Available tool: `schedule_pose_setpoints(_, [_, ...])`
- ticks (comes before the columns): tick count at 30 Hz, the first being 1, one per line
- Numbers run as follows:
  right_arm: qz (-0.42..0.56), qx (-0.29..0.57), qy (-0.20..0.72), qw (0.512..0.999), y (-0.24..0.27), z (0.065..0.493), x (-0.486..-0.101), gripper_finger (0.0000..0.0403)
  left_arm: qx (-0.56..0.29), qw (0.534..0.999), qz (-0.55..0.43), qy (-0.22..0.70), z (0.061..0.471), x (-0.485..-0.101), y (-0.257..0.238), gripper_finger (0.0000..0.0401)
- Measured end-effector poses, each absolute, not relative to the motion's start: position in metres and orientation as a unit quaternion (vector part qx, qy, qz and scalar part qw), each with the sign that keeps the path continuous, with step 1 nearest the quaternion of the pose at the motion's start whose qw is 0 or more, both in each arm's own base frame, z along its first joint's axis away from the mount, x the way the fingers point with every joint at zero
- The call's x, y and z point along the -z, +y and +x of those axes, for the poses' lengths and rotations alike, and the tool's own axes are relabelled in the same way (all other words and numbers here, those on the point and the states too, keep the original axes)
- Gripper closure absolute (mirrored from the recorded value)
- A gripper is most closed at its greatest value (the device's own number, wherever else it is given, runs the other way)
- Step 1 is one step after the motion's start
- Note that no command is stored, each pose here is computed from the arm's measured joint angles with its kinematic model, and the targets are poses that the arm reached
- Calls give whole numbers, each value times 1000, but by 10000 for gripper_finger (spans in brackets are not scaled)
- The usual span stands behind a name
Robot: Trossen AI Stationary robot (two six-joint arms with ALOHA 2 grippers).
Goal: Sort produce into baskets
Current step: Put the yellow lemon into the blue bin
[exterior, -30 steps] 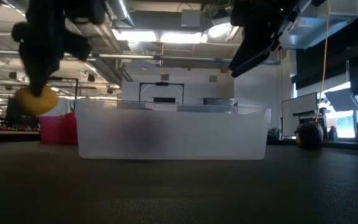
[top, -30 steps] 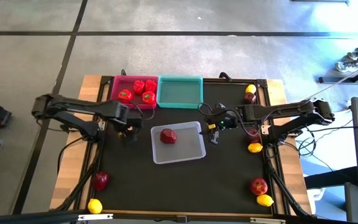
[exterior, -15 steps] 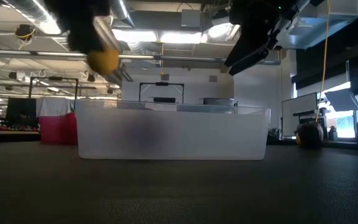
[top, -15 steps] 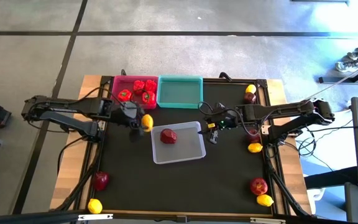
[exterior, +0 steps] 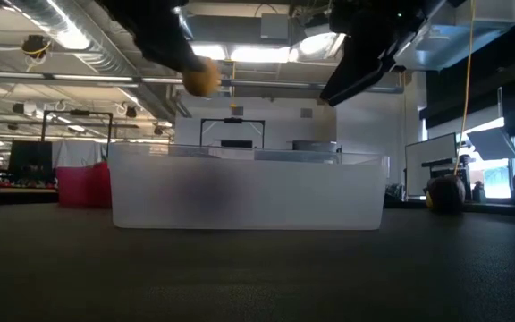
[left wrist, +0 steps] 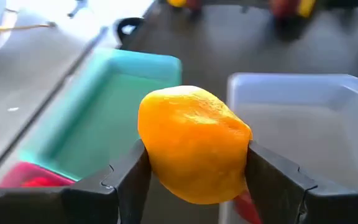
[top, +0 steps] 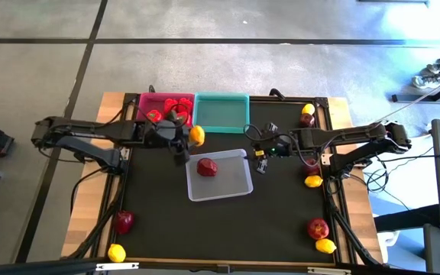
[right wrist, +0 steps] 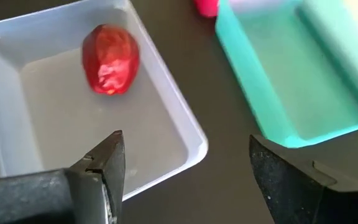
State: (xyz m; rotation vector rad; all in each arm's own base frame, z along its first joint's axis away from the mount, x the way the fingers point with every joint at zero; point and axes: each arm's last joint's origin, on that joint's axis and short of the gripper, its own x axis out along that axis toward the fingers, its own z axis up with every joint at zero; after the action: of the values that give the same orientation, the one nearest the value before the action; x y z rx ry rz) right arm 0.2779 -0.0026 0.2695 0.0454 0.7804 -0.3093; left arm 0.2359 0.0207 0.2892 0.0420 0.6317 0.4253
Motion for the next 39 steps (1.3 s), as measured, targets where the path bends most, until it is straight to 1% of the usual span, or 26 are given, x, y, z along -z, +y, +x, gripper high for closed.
schedule_pose_setpoints(5, [7, 163, 364, 917, -4, 280, -272, 137, -263, 913, 53, 307, 253, -279, 41, 175])
schedule_pose_setpoints(11, [20, 168, 362, 917, -4, 280, -272, 137, -306, 890, 79, 328, 277, -252, 80, 175])
schedule_pose_setpoints(14, [29, 172, 361, 916, -4, 280, -272, 137, -329, 878, 83, 337, 285, -237, 103, 175])
schedule_pose_setpoints(18, [45, 178, 358, 915, -4, 280, -272, 137, -361, 860, 62, 356, 288, -215, 130, 175])
schedule_pose_setpoints(25, [60, 180, 357, 915, -3, 280, -271, 137, -347, 855, -11, 385, 284, -187, 160, 175])
schedule_pose_setpoints(31, [62, 176, 360, 914, -3, 279, -271, 137, -344, 848, -19, 403, 283, -177, 166, 175])
schedule_pose_setpoints(39, [77, 186, 378, 904, -3, 276, -268, 137, -339, 852, -12, 399, 285, -178, 164, 174])
